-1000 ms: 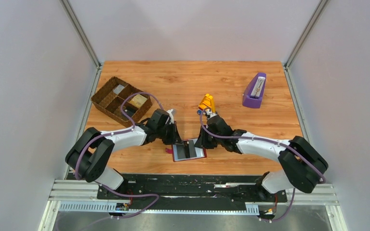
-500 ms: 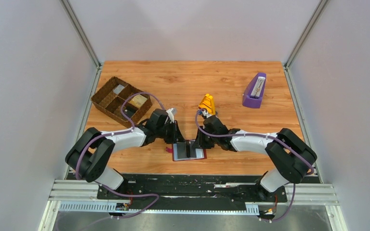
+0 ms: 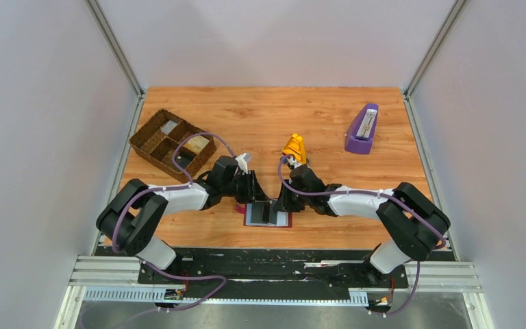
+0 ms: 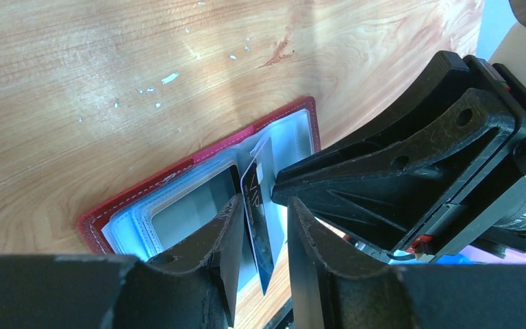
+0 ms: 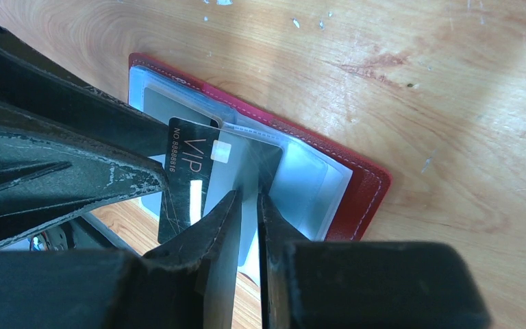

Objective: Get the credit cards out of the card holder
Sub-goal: Remove the credit card from the card holder.

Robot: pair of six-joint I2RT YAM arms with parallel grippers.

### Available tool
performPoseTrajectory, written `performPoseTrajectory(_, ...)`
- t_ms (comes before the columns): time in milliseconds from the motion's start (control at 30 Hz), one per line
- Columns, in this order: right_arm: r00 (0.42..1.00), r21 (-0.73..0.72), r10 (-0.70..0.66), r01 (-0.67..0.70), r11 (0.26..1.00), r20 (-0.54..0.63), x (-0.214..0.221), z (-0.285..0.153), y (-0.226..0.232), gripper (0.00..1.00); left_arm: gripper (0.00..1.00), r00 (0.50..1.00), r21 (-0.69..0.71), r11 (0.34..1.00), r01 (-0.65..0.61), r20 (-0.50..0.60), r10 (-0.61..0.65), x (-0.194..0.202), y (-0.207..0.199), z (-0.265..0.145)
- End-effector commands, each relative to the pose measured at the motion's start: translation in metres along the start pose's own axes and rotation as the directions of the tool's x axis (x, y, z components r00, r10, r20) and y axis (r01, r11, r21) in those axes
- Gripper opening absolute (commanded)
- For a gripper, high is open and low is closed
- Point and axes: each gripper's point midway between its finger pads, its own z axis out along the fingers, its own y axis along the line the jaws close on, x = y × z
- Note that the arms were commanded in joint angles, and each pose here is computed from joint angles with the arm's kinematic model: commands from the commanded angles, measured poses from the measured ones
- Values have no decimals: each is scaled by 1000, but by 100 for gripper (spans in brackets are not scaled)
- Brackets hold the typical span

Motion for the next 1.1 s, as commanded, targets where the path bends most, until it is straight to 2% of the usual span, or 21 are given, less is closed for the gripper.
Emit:
performPoseTrajectory(0,1000,17,0,0,1000,4,4,6,-7,16,38,1000,53,999,-5,-8,6,2,-7,3)
performPoseTrajectory(333,1000,30,4,-5,1000,3,5,7,-11,16,35,999,48,999,2,-52,1,12,-3,4)
performPoseTrajectory(467,1000,34,4,-4,999,4,5,7,-12,16,24,999,38,999,4,-52,-2,13,-1,2)
performPoseTrajectory(600,1000,44,5,-5,999,8,4,6,-14,16,0,999,-5,1000,0,-43,-1,9,1,-2)
performPoseTrajectory(1067,999,38,11,-12,999,36,-1,-8,-15,16,0,995,-213,977,-17,94,38,-26,4,-47)
